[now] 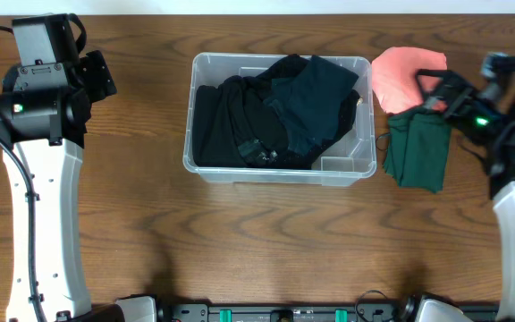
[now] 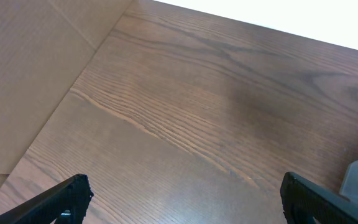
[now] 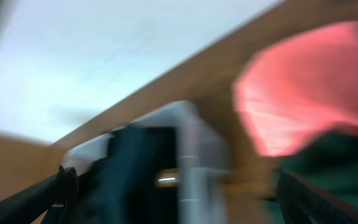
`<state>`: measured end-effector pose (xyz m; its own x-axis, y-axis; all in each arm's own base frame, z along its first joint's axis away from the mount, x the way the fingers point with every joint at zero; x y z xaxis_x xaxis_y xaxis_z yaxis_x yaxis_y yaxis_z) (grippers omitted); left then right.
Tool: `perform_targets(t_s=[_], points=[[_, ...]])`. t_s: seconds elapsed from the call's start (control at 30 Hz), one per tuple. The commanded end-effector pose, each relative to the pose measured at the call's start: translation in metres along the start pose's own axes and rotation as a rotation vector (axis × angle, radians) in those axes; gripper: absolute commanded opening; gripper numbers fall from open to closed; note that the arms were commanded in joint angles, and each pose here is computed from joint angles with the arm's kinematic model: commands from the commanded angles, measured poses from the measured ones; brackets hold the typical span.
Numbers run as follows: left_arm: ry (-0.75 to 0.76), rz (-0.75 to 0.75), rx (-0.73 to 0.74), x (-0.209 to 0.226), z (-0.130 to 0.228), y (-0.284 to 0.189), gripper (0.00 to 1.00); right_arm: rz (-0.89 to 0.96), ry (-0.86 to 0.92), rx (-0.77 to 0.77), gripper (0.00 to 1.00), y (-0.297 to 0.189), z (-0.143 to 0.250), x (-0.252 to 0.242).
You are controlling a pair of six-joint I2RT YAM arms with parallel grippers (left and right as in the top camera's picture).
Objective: Pack container
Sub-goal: 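Move the right gripper down and grasp the dark green garment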
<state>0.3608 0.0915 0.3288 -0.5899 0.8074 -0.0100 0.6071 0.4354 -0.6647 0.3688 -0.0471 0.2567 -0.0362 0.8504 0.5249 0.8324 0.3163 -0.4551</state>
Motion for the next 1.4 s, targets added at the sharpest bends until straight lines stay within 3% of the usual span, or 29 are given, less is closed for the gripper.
perform_targets(t_s=[0.0,0.2,0.37,0.5,0.77,1.1,1.17,1.37], points=[[-0.016,-0.013,-0.008,0.002,-0.002,0.0,0.98,0.137,-0.022,0.01,0.99,-0.01,0.001,-0.058],[-0.016,-0.013,-0.008,0.003,-0.002,0.0,0.98,0.261,-0.02,0.171,0.99,-0.004,0.04,-0.14],[-0.016,-0.013,-0.008,0.003,-0.002,0.0,0.98,0.163,-0.122,0.358,0.99,0.025,0.092,-0.168],[-0.016,-0.013,-0.008,0.003,-0.002,0.0,0.98,0.108,-0.074,0.434,0.99,0.044,0.124,-0.185],[-0.016,-0.013,-0.008,0.003,-0.002,0.0,0.98,0.008,-0.015,0.501,0.99,0.063,0.162,-0.193],[-0.016,-0.013,-0.008,0.003,-0.002,0.0,0.98,-0.039,-0.011,0.53,0.93,0.068,0.17,-0.182],[-0.016,-0.013,-0.008,0.002,-0.002,0.0,0.98,-0.048,-0.001,0.553,0.86,0.066,0.175,-0.178],[-0.016,-0.013,-0.008,0.003,-0.002,0.0,0.98,-0.052,0.005,0.571,0.77,0.065,0.184,-0.176]])
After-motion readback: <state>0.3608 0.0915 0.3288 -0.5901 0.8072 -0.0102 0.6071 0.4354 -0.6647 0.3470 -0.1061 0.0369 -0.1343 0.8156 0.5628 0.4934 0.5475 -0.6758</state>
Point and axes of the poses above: each gripper's point midway between its finger pads, its own y axis out along the fingers, its own x axis along the line the jaws close on, z = x × y, the point moved 3 cm from there along -y, back along the fingers, and after that the axes turned 13 degrees about -y, right-handed, at the moved point
